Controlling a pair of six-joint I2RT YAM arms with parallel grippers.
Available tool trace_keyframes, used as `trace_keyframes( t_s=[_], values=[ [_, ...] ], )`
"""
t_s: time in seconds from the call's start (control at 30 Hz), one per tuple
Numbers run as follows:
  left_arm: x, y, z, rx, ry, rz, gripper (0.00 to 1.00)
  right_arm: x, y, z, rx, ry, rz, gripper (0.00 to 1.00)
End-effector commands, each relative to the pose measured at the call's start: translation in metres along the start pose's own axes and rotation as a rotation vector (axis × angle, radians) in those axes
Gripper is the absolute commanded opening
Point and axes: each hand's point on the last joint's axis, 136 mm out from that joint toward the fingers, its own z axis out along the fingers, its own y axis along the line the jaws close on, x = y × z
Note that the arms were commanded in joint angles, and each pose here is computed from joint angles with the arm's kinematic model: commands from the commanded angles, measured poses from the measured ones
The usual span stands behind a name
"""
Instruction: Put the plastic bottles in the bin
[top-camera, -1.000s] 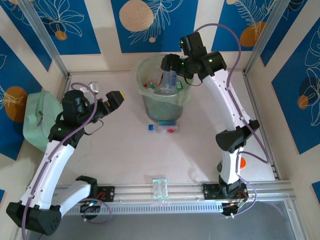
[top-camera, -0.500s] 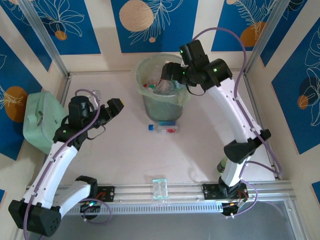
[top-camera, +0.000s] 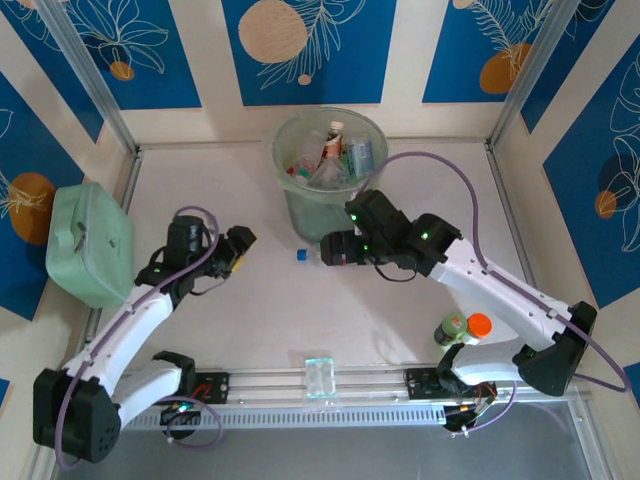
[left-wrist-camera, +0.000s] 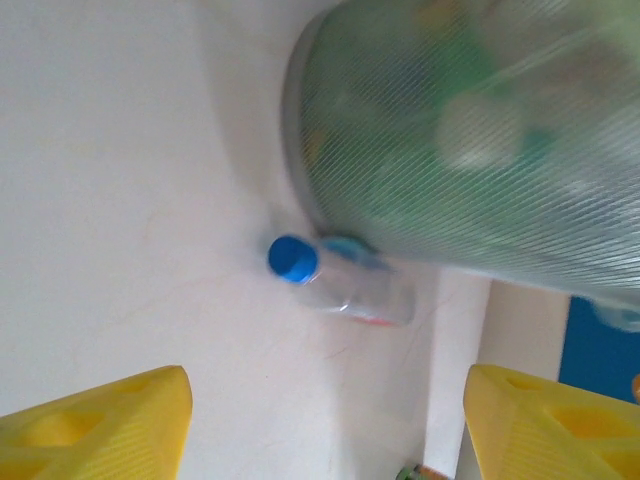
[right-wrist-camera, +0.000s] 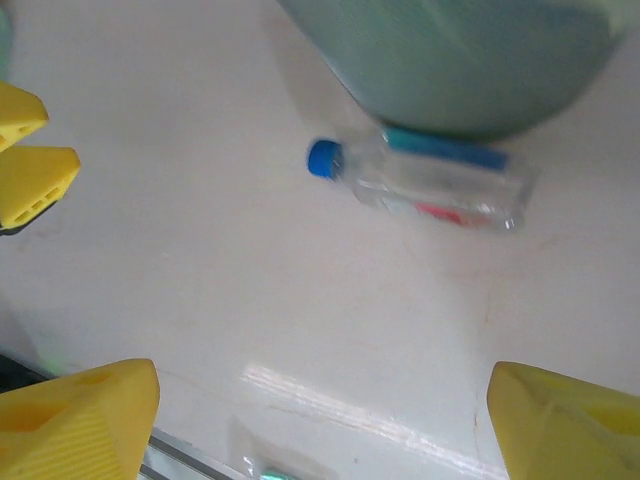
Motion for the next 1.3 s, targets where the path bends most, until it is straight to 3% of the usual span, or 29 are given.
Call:
trace_keyframes(
  t_s=[0.0, 0.2, 0.47, 0.67, 0.87, 1.07, 1.27],
  values=[
    [0.009, -0.002, 0.019, 0.025, 0.001, -0.077, 0.69, 0.001, 0.003, -0.007, -0.059, -0.039, 0.084, 0.86],
    [0.018, 0.013, 0.057, 0.007, 0.017, -0.197, 0.64, 0.014, -0.025, 0.011, -0.022, -0.013, 0.244, 0.85],
    [0.028, 0.027, 0.095, -0.046, 0.078, -0.255, 0.62, 0.017, -0.056, 0.042, -0.170, 0.002, 0.549, 0.85],
    [0.035, 0.030, 0.124, -0.071, 0.104, -0.319, 0.57, 0.019, -0.064, 0.035, -0.161, -0.005, 0.545, 0.84],
    [0.039, 0.014, 0.152, -0.011, 0.130, -0.394, 0.55, 0.021, -0.063, 0.034, -0.165, 0.000, 0.534, 0.83],
    [0.045, 0.013, 0.159, -0.035, 0.128, -0.391, 0.58, 0.022, -0.061, 0.034, -0.167, 0.004, 0.523, 0.82],
    [0.055, 0.018, 0.165, -0.062, 0.144, -0.409, 0.55, 0.021, -0.059, 0.036, -0.161, 0.010, 0.513, 0.82]
  ],
)
